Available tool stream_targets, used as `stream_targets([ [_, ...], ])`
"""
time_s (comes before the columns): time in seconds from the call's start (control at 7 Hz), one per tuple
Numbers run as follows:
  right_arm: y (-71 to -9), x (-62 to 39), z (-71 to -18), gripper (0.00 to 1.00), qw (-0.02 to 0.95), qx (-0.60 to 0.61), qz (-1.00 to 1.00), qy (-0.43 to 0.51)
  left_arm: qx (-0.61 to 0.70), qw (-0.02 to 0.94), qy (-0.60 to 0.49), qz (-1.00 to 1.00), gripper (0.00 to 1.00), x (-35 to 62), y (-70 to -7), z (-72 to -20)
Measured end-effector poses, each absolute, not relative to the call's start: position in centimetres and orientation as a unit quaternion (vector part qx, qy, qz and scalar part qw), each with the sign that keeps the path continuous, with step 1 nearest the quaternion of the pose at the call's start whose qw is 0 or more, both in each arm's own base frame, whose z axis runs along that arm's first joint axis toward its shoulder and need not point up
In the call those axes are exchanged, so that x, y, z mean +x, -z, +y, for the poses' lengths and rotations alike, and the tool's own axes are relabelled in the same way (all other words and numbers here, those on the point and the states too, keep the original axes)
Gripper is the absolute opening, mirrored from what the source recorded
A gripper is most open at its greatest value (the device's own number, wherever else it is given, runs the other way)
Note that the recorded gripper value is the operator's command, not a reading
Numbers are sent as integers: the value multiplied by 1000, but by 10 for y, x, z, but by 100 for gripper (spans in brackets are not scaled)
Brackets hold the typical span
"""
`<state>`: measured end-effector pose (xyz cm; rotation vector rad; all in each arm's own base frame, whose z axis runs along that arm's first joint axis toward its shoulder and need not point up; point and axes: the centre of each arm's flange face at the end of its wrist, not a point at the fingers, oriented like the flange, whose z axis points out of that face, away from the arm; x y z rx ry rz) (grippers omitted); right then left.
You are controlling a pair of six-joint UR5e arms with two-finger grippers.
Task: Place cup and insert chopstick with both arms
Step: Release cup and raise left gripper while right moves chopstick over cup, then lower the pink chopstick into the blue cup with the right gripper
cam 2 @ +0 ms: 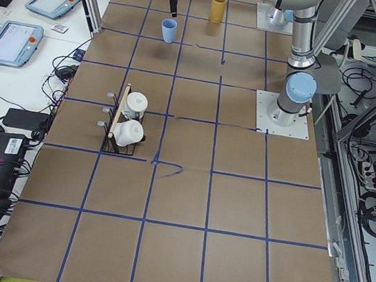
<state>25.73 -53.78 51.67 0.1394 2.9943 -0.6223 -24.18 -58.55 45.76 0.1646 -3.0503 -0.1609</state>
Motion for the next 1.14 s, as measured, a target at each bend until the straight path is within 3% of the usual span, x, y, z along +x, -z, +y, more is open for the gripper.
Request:
stream_targets([
  [0.29, -496, 289, -547, 0, 44, 49, 969, 236, 11, 22, 55, -998, 100, -195, -507, -541],
  [0.57, -467, 310, -562, 0, 50, 50, 965, 252, 7, 9, 40, -999, 100, -168, -515, -507],
  [1.14, -403, 334, -553, 0, 51, 75, 973, 214, 15, 6, 13, -1000, 100, -152, -519, -502],
])
